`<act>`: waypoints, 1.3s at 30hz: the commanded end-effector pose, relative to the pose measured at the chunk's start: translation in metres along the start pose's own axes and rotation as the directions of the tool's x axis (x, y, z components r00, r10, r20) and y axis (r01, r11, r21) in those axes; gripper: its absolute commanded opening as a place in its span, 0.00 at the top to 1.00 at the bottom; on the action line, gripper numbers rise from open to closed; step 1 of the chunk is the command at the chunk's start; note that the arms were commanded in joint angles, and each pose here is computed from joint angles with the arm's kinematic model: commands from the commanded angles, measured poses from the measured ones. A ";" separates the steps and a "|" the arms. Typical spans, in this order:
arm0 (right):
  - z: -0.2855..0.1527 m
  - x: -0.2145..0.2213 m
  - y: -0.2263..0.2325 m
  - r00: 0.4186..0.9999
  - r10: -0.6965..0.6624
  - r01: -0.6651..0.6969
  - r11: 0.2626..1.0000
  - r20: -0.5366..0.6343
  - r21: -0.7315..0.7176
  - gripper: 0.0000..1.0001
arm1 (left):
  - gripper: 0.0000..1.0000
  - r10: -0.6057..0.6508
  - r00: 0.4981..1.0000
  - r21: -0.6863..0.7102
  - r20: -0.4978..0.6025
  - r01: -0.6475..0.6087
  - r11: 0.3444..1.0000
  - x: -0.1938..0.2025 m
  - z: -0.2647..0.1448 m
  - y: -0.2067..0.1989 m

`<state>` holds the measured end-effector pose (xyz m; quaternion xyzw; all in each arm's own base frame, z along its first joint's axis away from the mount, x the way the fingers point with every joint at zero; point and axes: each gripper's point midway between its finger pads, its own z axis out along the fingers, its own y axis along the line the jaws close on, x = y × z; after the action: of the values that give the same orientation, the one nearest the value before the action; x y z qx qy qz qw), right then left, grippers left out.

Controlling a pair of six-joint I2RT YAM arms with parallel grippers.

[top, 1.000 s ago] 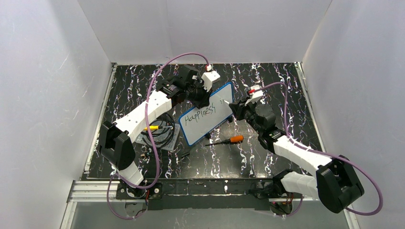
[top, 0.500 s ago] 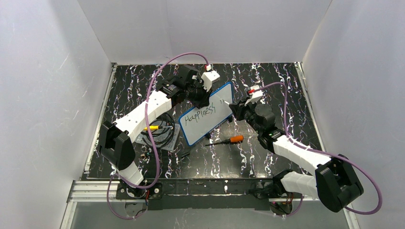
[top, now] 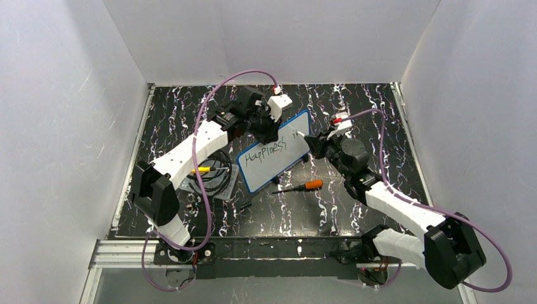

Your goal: Write a sentence on the whiteboard

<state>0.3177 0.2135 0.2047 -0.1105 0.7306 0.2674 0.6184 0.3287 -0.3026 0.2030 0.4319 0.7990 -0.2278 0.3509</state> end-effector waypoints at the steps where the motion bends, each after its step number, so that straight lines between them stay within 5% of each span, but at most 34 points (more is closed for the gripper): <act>1: 0.002 -0.050 0.009 0.991 -0.003 0.005 1.000 0.135 -0.014 0.99 | 1.00 0.014 0.998 -0.002 -0.065 -0.014 1.000 0.020 -0.002 0.002; 28: 0.004 0.013 -0.019 0.999 0.020 -0.018 0.995 -0.026 0.098 0.99 | 1.00 0.012 0.998 -0.007 -0.058 -0.012 1.000 0.018 -0.004 0.003; 39: -0.009 -0.024 -0.010 0.998 0.020 -0.025 0.997 0.060 0.075 0.99 | 1.00 0.004 0.998 -0.007 -0.057 -0.004 1.000 0.017 -0.004 0.003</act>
<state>0.3210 0.1978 0.1843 -0.0854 0.7604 0.2258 0.6029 0.3283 -0.3029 0.2032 0.4303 0.7996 -0.2304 0.3500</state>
